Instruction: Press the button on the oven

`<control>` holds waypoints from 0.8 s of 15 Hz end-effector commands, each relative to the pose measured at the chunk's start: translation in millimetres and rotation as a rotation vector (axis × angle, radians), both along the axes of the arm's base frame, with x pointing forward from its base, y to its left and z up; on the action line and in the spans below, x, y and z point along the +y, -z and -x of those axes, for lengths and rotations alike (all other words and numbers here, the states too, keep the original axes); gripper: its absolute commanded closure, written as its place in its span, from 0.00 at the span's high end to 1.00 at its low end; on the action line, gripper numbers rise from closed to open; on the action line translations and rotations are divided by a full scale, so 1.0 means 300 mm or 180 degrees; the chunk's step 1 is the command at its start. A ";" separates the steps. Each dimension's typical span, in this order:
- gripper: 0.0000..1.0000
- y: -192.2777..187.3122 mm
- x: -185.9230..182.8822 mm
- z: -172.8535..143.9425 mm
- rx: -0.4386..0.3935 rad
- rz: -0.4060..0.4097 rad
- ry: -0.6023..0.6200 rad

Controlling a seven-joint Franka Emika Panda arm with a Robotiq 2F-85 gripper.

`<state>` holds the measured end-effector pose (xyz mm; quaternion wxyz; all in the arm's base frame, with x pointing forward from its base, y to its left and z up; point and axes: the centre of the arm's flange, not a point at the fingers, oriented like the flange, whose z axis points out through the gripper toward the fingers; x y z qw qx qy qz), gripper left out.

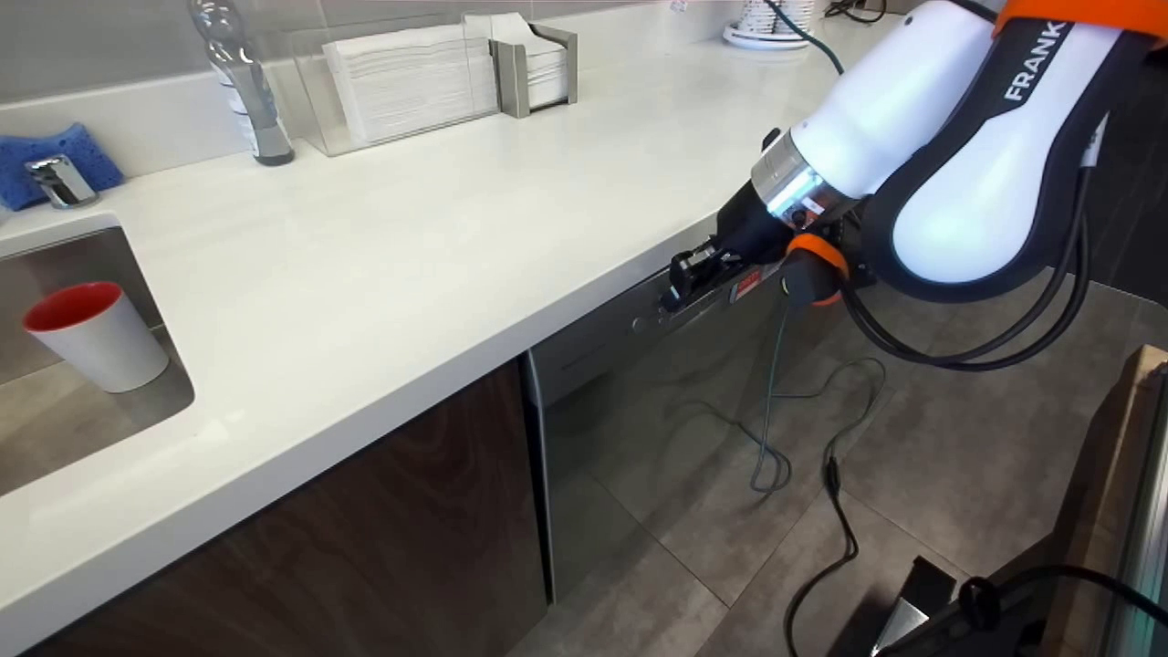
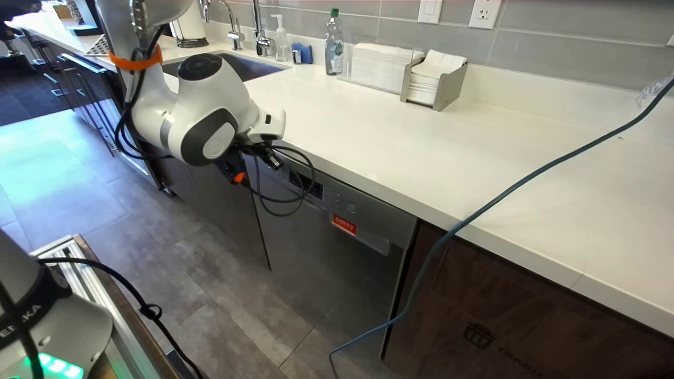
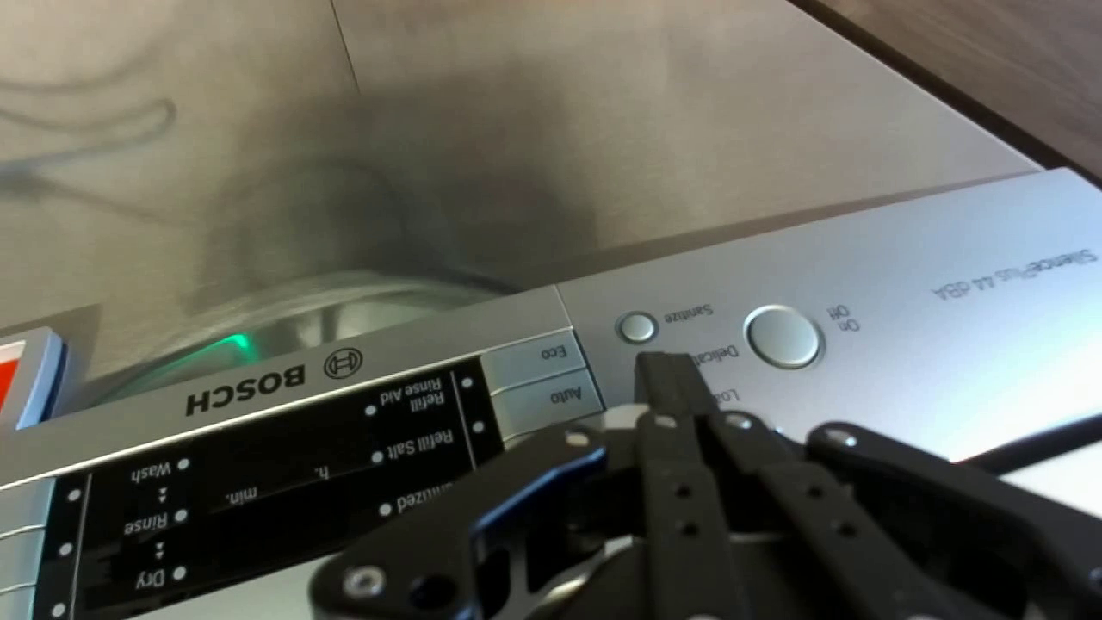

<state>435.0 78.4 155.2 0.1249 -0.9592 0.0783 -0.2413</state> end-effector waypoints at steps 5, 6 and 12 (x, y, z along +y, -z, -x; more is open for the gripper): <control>0.00 -0.006 -0.032 -0.029 -0.0114 -0.0071 0.0105; 0.00 -0.006 -0.031 -0.027 -0.0098 -0.0071 0.0105; 0.00 -0.003 -0.039 -0.011 -0.0004 -0.0039 0.0120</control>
